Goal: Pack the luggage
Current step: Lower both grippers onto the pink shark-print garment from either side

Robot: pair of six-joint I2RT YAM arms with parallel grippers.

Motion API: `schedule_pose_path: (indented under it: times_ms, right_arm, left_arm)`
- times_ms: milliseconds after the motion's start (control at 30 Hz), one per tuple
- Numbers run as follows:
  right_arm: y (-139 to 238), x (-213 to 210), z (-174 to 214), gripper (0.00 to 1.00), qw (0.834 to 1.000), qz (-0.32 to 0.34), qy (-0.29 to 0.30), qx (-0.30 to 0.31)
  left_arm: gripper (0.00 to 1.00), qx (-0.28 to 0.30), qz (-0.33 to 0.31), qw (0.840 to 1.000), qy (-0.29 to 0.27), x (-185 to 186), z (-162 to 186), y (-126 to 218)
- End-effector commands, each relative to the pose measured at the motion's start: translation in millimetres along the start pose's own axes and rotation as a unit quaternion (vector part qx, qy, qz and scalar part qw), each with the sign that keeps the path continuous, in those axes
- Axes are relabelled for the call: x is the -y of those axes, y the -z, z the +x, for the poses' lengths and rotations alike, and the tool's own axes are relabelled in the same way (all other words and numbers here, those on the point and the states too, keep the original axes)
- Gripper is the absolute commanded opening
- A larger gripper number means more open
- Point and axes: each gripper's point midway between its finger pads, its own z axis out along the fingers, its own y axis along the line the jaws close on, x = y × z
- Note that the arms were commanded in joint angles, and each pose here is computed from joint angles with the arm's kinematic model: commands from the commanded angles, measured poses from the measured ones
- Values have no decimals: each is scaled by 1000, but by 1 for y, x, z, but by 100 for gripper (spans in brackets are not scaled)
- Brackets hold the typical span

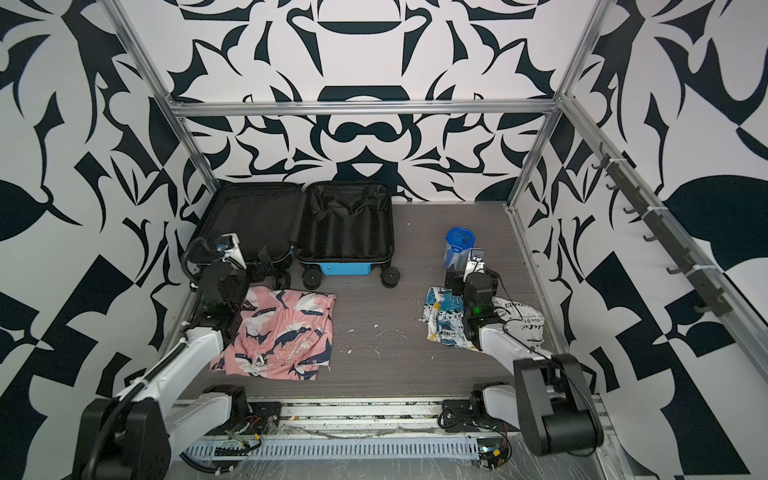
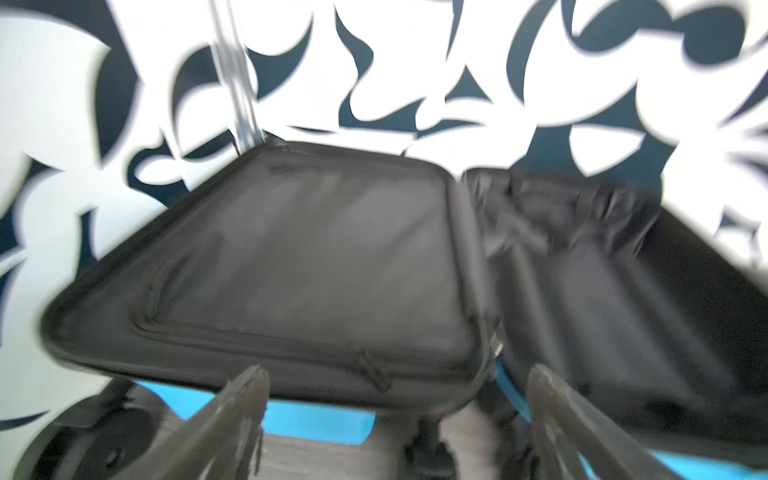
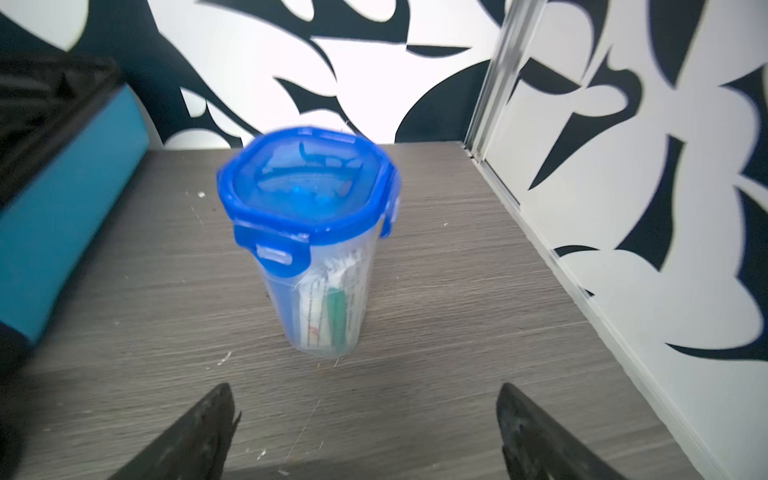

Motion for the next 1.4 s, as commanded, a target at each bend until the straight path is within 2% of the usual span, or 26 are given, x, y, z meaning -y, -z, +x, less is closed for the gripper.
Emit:
schedule_pose_path:
  times_ms: [0, 67, 133, 200, 300, 367, 433, 500, 600, 667, 733, 833, 933, 1167, 1367]
  right_arm:
    - [22, 16, -23, 100, 995, 37, -93, -2]
    - [38, 28, -29, 100, 984, 65, -164, -12]
    - [50, 32, -33, 100, 976, 72, -204, -20]
    - [59, 18, -40, 98, 971, 31, -234, -40]
    - [70, -31, -50, 76, 959, -105, -250, -82]
    - [75, -62, -50, 57, 935, -185, -280, -113]
    - [77, -87, -41, 50, 914, -229, -296, -155]
    - [82, -115, -24, 49, 907, -249, -276, -196]
    - [102, -164, -1, 58, 909, -276, -207, -235]
    - [115, -195, 13, 65, 907, -295, -169, -250]
    - [123, -217, 25, 70, 902, -307, -149, -265]
    - [126, -231, 41, 78, 899, -304, -139, -284]
    - [126, -227, 48, 79, 900, -293, -143, -291]
    - [134, -200, 44, 81, 914, -266, -130, -277]
    - [140, -183, 37, 81, 923, -253, -129, -261]
  left_arm:
    - [99, -66, -35, 995, 66, -11, 13, 20]
    - [99, -66, -62, 989, 117, -20, 11, 33]
    - [99, -102, -95, 969, 206, -32, 23, 48]
    - [99, -150, -27, 958, 245, -11, 29, 50]
    - [99, -226, 61, 937, 259, 25, 44, 59]
    - [99, -289, 77, 916, 267, 38, 65, 72]
    - [99, -339, 85, 903, 249, 50, 86, 85]
    - [99, -377, 94, 896, 216, 67, 106, 100]
    - [99, -418, 94, 892, 145, 93, 137, 119]
    - [100, -445, 65, 889, 81, 101, 158, 129]
    - [99, -476, 42, 878, 20, 108, 177, 136]
    - [98, -511, 9, 857, -73, 116, 204, 141]
    - [99, -525, -27, 839, -139, 119, 220, 143]
    - [98, -549, -41, 818, -168, 119, 255, 150]
    - [86, -573, -34, 803, -160, 111, 282, 159]
